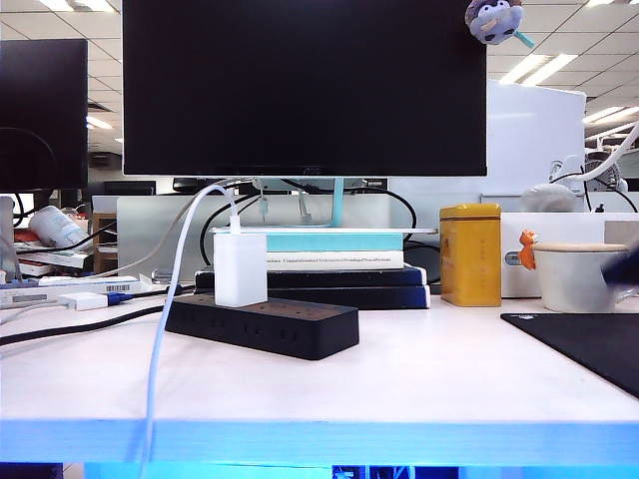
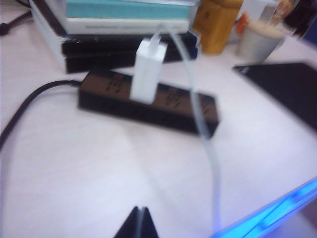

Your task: Plug the white charger into the left socket.

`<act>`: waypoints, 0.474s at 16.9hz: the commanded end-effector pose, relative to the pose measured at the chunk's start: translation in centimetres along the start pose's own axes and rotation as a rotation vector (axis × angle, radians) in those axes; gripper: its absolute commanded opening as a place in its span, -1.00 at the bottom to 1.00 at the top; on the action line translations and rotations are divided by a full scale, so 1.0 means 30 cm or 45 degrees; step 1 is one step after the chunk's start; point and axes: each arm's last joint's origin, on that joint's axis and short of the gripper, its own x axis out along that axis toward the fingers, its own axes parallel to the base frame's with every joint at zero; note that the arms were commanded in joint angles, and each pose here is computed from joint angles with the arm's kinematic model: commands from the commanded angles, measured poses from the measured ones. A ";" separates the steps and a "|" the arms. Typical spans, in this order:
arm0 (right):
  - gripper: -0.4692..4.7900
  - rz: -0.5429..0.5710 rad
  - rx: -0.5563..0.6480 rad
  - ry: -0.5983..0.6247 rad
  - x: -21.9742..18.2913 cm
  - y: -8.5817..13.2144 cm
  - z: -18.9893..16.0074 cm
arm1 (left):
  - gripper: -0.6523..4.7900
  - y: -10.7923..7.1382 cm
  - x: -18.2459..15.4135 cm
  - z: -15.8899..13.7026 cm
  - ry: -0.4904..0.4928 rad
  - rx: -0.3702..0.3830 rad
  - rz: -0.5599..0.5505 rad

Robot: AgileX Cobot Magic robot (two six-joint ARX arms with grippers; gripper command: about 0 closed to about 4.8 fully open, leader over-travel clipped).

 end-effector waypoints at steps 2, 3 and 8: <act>-0.83 0.022 0.005 0.026 0.004 0.000 -0.013 | -0.78 0.014 0.017 -0.041 0.033 0.045 0.069; -0.83 0.023 0.006 0.027 0.004 0.001 -0.013 | -0.78 0.014 0.017 -0.042 0.035 0.084 0.067; -0.82 0.032 0.005 0.002 0.004 0.002 -0.006 | -0.78 0.015 0.017 -0.042 0.035 0.099 0.076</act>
